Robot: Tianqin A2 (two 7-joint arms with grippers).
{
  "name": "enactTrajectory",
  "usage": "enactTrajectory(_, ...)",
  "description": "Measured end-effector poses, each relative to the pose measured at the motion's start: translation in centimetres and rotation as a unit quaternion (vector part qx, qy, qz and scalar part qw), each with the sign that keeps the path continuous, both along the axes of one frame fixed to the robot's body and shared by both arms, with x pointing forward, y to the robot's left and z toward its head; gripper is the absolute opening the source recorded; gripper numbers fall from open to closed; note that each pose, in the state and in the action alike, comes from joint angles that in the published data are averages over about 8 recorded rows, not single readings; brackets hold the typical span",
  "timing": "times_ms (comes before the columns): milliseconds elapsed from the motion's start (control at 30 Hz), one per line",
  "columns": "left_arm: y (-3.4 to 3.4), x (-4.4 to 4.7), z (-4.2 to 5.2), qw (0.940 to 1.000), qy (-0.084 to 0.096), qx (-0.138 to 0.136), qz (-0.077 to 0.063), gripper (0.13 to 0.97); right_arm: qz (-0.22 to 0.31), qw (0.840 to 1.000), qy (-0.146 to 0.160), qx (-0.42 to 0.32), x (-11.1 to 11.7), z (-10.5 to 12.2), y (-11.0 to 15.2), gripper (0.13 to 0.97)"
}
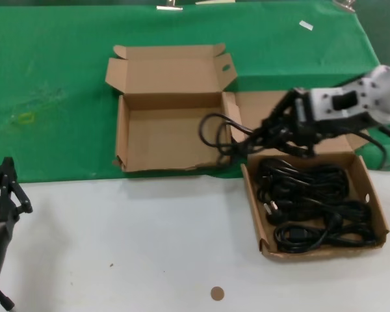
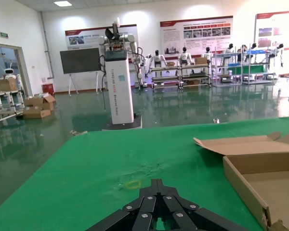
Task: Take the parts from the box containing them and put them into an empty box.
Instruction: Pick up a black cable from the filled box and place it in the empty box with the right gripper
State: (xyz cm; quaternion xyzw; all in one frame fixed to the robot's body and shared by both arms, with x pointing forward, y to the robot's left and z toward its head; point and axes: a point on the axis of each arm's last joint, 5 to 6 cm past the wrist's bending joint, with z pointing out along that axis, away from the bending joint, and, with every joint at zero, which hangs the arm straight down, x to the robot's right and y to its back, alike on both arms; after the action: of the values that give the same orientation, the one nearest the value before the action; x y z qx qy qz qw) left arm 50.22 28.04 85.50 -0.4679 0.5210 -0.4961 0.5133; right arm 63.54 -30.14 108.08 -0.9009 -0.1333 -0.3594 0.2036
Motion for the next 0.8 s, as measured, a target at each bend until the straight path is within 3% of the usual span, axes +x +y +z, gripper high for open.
enactTrajectory(533, 0.0, 0.0, 0.0, 1.0, 0.0, 0.0, 0.0, 0.144, 0.026, 0.999, -0.003, 0.027, 6.7, 0.0, 9.3, 0.218)
enactTrajectory(800, 0.0, 0.0, 0.0, 1.0, 0.0, 0.0, 0.0, 0.144, 0.019, 0.999, 0.003, 0.029, 9.9, -0.6, 12.1, 0.218)
